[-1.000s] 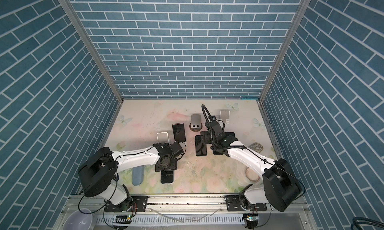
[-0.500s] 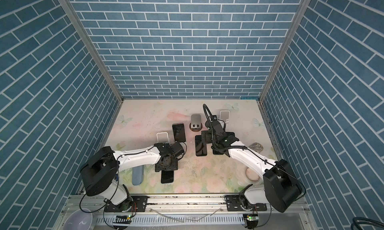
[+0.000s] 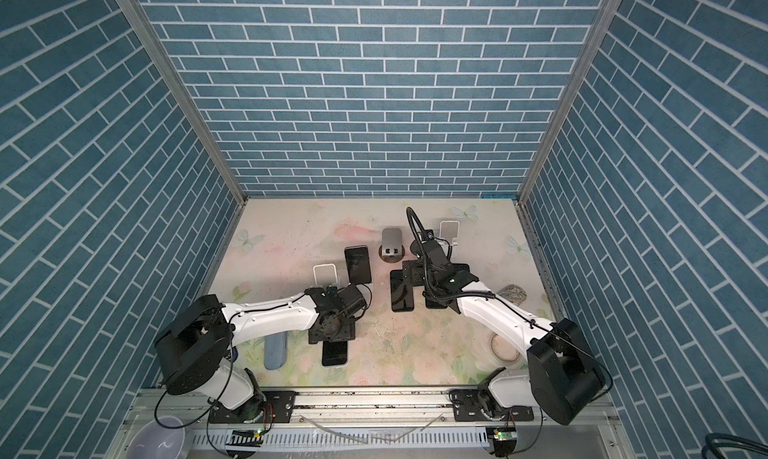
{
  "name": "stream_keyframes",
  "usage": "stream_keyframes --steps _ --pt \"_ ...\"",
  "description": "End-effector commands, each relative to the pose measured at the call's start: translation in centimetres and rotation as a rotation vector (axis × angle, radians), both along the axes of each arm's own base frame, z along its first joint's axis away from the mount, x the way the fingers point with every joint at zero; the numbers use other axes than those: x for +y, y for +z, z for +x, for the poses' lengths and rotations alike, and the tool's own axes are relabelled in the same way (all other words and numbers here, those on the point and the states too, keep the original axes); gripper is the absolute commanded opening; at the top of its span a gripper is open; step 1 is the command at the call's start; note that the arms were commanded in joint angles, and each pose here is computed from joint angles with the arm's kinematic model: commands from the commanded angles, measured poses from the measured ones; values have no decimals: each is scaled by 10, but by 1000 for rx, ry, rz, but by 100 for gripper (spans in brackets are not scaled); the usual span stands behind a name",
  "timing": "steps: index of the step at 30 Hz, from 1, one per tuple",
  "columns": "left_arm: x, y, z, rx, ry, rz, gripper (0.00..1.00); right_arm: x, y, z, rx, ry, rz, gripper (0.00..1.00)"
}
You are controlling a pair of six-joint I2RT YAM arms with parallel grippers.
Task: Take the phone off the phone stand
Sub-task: 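Set the teal-edged phone flat on the table, open and raise the left gripper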
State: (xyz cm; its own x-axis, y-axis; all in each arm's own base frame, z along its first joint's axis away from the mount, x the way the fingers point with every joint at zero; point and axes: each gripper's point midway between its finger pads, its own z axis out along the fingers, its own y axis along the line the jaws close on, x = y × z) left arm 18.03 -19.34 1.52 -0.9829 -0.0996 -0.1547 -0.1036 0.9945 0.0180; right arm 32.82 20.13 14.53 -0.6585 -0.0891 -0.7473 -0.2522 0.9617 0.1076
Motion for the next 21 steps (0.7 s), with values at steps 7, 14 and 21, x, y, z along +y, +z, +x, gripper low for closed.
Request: stream_keyframes --steps 7,14,21 --pt "-3 6 5 -59 -40 -24 90 2 1 -1 15 15 -2 95" --pt "-10 26 18 -153 -79 -79 96 3 2 1 27 6 -1 95" --pt "-11 57 32 -305 -121 -141 100 7 1 2 51 -2 10 95"
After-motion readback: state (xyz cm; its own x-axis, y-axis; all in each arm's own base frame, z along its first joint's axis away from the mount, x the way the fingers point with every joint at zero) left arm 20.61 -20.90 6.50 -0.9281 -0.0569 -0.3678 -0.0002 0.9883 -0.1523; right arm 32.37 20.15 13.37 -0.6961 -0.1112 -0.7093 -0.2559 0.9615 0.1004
